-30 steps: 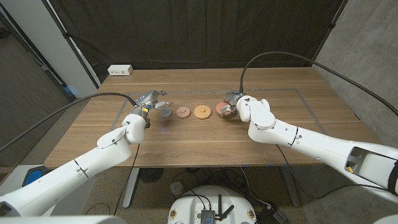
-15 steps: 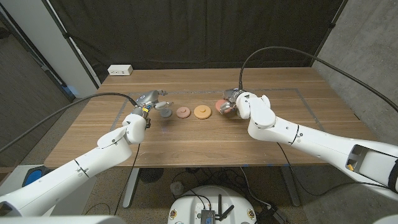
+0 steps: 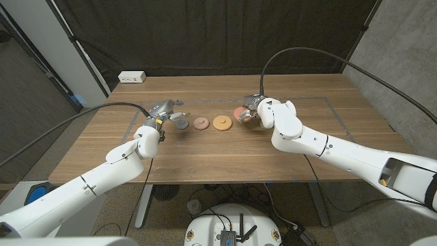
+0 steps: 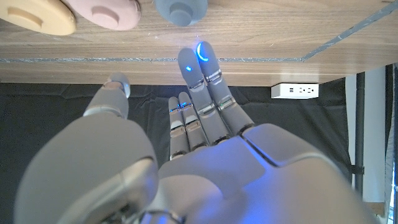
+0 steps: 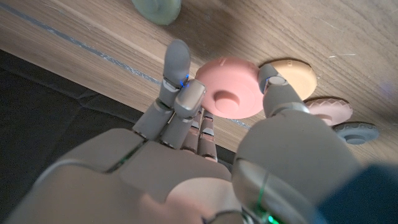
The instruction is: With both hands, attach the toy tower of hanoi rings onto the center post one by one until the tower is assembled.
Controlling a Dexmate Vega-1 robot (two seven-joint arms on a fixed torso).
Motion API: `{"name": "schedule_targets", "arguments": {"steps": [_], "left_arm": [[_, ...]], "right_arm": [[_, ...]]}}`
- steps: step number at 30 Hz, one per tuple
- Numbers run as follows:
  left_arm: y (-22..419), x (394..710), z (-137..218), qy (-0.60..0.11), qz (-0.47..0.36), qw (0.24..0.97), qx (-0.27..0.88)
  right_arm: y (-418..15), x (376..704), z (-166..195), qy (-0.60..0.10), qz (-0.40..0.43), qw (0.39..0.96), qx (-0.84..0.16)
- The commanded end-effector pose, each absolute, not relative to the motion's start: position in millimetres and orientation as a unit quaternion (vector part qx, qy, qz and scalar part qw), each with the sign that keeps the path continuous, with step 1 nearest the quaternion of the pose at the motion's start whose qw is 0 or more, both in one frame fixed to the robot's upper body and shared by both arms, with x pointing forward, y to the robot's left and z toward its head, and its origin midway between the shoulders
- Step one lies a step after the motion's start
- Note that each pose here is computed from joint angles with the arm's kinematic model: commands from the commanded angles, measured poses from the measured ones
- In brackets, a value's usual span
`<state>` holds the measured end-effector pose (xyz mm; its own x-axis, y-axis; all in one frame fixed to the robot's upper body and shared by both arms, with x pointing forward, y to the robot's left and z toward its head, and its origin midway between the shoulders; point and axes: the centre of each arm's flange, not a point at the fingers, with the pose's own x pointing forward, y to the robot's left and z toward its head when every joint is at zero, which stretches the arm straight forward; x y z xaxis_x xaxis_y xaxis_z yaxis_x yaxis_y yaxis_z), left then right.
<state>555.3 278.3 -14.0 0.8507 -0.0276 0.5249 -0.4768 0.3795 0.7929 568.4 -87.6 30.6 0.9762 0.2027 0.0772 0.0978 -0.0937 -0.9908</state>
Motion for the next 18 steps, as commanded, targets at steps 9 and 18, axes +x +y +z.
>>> {"name": "schedule_targets", "arguments": {"steps": [9,18], "left_arm": [[297,552,-18,-0.236,0.147,0.8,0.531],[301,548,-20,-0.235,0.156,0.799,0.531]], "right_arm": [[-71,570,37,-0.125,0.062,0.648,-0.749],[-63,572,39,-0.136,0.071,0.647,-0.747]]}}
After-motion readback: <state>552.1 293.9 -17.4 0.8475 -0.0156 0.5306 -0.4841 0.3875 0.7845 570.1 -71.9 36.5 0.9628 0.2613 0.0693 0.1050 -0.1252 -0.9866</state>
